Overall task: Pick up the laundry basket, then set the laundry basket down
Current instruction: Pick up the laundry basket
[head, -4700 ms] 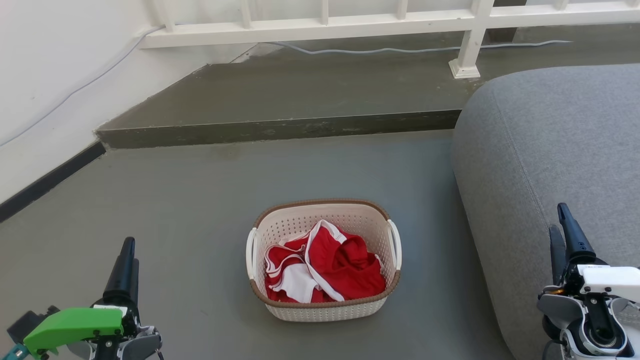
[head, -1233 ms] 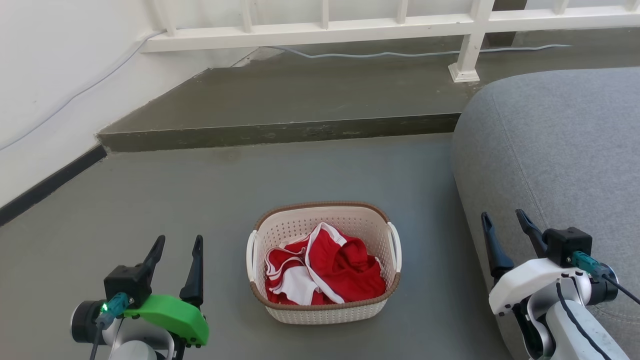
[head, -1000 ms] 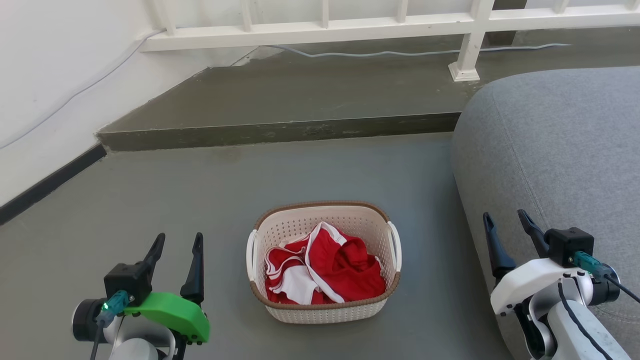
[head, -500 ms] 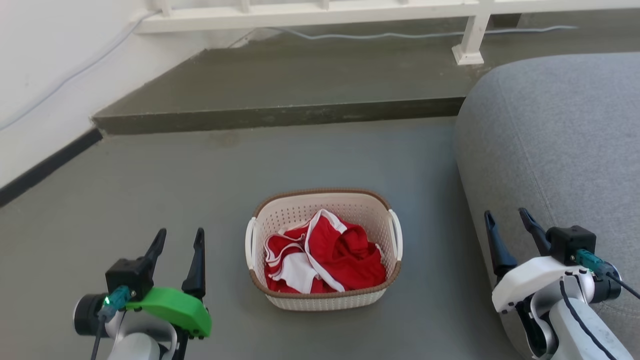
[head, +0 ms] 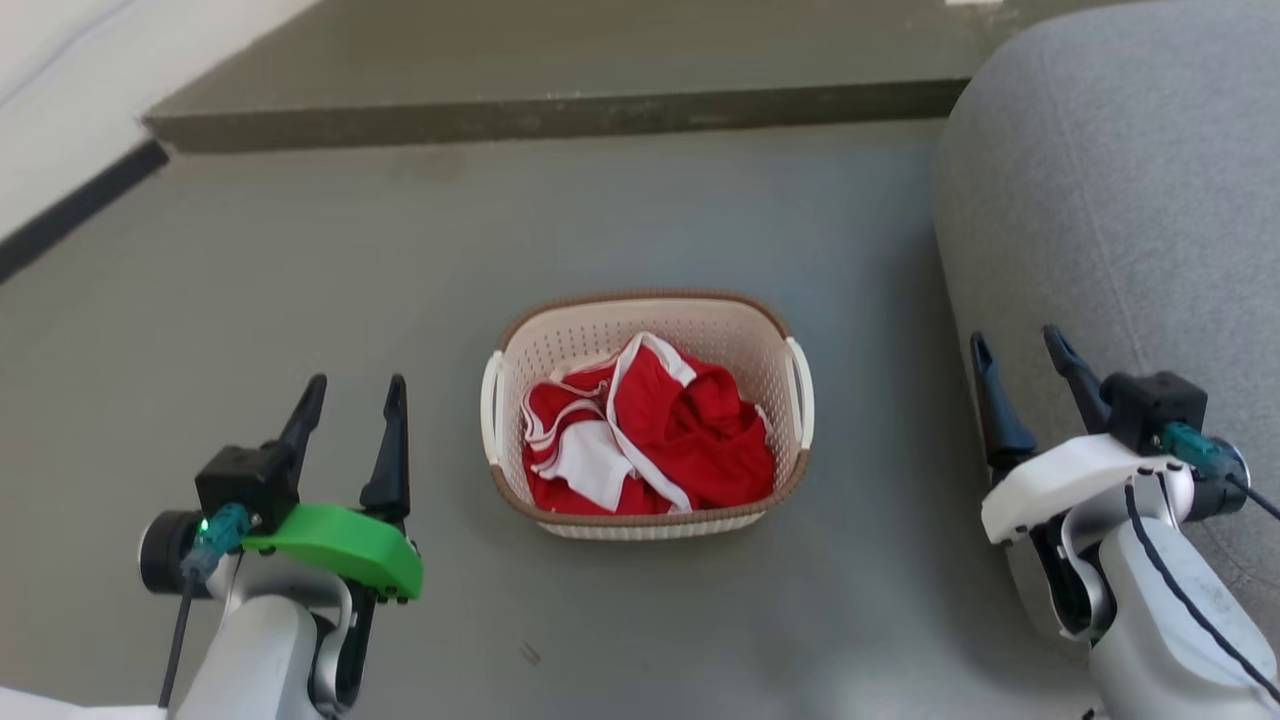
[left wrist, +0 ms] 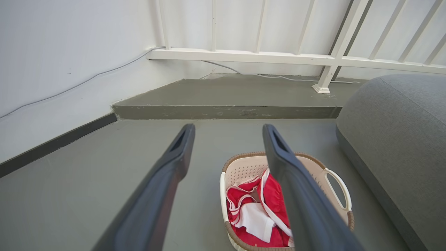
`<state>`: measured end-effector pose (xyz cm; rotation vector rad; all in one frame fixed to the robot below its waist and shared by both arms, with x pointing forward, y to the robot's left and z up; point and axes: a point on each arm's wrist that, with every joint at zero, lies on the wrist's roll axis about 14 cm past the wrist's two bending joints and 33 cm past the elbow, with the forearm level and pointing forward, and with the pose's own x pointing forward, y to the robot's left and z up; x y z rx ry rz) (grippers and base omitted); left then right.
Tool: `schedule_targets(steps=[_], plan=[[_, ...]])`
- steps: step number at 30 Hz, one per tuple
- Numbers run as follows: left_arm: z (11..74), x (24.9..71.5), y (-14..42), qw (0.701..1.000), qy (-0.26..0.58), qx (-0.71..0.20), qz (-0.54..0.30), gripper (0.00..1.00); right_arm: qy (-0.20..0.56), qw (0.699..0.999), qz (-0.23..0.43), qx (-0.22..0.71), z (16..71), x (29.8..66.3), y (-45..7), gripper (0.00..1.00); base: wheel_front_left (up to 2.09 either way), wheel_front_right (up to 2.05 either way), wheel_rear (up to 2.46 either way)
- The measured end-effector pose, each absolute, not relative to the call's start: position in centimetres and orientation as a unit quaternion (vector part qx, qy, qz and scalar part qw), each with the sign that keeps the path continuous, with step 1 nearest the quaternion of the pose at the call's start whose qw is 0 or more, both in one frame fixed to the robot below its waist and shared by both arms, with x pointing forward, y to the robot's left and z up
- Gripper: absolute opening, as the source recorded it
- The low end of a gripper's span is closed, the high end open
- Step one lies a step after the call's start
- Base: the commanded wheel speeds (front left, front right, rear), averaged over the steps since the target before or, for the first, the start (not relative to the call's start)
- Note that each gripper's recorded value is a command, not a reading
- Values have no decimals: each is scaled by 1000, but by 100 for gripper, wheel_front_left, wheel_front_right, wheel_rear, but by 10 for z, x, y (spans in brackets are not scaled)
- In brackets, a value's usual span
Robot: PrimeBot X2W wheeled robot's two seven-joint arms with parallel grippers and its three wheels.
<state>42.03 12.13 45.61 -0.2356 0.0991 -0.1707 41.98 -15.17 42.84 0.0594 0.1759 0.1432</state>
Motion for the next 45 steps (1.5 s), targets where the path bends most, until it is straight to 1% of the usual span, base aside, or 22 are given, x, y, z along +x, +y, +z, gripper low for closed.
schedule_targets(steps=[19,34,39,45], plan=[[414,488,113,986,73,-125,-87,100,108,991,73,35,387,486,-149,100,0,0,0],[360,538,105,981,100,-132,-100,100,129,988,83,35,335,535,-144,100,0,0,0],[343,552,103,980,109,-132,-105,100,138,986,85,35,316,546,-142,100,0,0,0],[310,564,104,977,138,-128,-103,100,174,980,93,38,278,551,-136,100,0,0,0]])
